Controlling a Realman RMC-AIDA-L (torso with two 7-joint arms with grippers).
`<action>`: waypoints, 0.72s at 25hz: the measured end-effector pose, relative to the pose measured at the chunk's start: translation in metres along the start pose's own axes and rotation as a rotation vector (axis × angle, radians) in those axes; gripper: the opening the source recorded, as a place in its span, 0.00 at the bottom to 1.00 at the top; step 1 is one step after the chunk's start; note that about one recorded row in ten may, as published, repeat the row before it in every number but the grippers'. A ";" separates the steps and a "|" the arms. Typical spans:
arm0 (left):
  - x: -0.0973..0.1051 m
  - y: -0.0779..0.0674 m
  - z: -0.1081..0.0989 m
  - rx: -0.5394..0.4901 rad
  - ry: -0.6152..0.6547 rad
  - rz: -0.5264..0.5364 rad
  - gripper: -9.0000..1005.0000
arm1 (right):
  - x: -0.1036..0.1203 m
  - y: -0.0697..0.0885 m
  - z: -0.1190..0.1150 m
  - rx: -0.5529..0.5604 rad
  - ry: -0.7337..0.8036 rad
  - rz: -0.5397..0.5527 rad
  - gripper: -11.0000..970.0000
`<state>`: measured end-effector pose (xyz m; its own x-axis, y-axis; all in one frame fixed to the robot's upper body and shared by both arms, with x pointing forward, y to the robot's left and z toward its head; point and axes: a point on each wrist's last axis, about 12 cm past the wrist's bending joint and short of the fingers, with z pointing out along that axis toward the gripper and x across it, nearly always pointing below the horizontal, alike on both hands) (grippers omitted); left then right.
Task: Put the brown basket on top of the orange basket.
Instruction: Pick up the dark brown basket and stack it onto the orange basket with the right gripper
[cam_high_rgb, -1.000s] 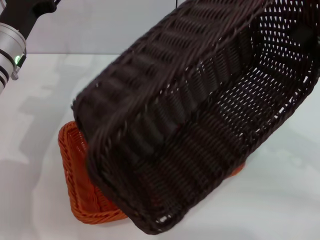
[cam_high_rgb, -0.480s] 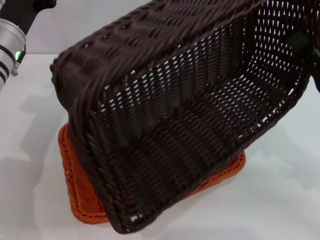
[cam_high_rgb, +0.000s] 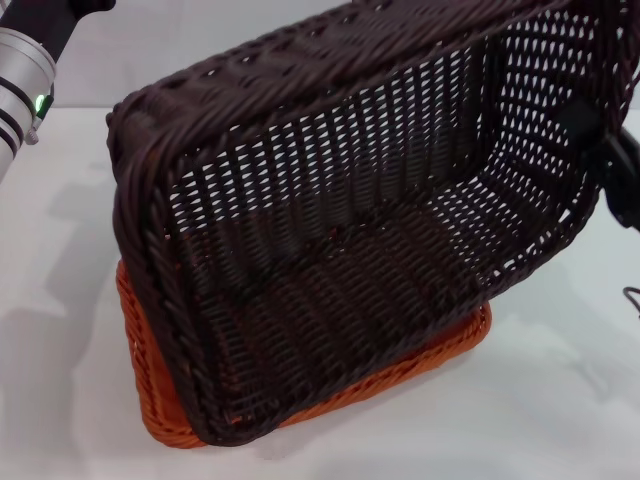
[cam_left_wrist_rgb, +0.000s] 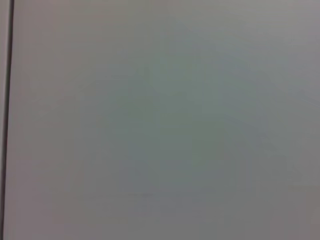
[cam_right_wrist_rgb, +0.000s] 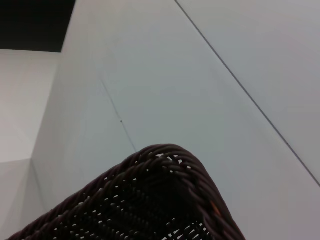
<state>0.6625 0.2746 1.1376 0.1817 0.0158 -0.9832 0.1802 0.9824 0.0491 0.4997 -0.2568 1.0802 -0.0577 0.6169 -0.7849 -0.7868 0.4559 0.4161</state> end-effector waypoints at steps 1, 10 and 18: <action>0.000 0.000 0.000 0.000 0.000 0.000 0.86 | 0.000 0.000 0.000 0.000 0.000 0.000 0.19; 0.000 0.002 0.000 -0.011 0.003 -0.003 0.86 | 0.022 0.014 -0.013 0.062 -0.016 0.018 0.19; 0.000 0.000 0.001 -0.003 0.003 0.002 0.86 | 0.036 0.024 -0.023 0.131 -0.017 0.043 0.19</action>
<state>0.6637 0.2743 1.1383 0.1791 0.0184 -0.9837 0.1773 0.9828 0.0507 0.4648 -0.2384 1.0509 -0.0786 0.6479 -0.7577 -0.6969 0.5078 0.5065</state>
